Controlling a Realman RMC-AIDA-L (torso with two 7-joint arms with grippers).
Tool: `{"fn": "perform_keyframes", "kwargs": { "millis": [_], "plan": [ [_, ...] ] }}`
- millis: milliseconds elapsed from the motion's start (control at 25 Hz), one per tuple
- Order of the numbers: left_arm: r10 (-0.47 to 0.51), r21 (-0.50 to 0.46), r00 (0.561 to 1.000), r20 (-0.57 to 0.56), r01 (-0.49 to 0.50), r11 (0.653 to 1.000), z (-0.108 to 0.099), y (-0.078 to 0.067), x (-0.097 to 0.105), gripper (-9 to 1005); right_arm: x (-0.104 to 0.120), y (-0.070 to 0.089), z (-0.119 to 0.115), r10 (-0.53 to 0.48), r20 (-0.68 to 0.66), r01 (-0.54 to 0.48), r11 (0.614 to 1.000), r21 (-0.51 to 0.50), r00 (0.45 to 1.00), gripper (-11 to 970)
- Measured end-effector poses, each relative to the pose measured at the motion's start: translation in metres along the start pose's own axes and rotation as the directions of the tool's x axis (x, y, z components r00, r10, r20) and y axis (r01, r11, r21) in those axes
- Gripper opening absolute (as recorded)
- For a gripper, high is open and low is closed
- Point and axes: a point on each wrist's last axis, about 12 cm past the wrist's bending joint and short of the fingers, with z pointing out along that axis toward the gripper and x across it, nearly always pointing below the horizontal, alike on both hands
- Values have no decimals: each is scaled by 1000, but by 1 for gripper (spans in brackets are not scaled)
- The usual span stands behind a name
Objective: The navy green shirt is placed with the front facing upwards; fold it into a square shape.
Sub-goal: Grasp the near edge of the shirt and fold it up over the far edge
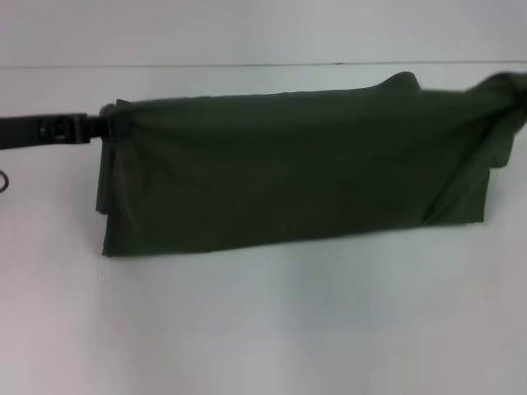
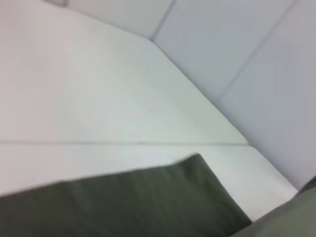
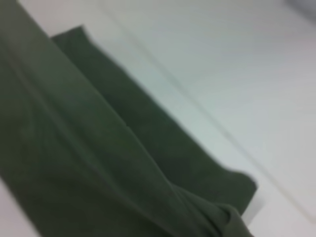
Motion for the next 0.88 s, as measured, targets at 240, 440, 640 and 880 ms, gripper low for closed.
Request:
{"fn": "perform_keyframes", "kwargs": {
  "millis": [240, 440, 640, 880],
  "plan": [
    [35, -39, 999, 25, -34, 999, 14, 3, -5, 70, 5, -6, 24, 53, 58, -54, 998, 24, 997, 112],
    [83, -102, 996, 15, -81, 992, 38, 7, -11, 70, 11, -13, 49, 104, 96, -110, 993, 52, 990, 112],
    [106, -171, 994, 25, -100, 980, 53, 11, -15, 70, 16, -22, 75, 130, 116, -145, 982, 125, 985, 111],
    [137, -256, 990, 31, -125, 959, 65, 17, -18, 70, 17, -25, 90, 119, 161, -145, 977, 159, 980, 111]
  ]
}}
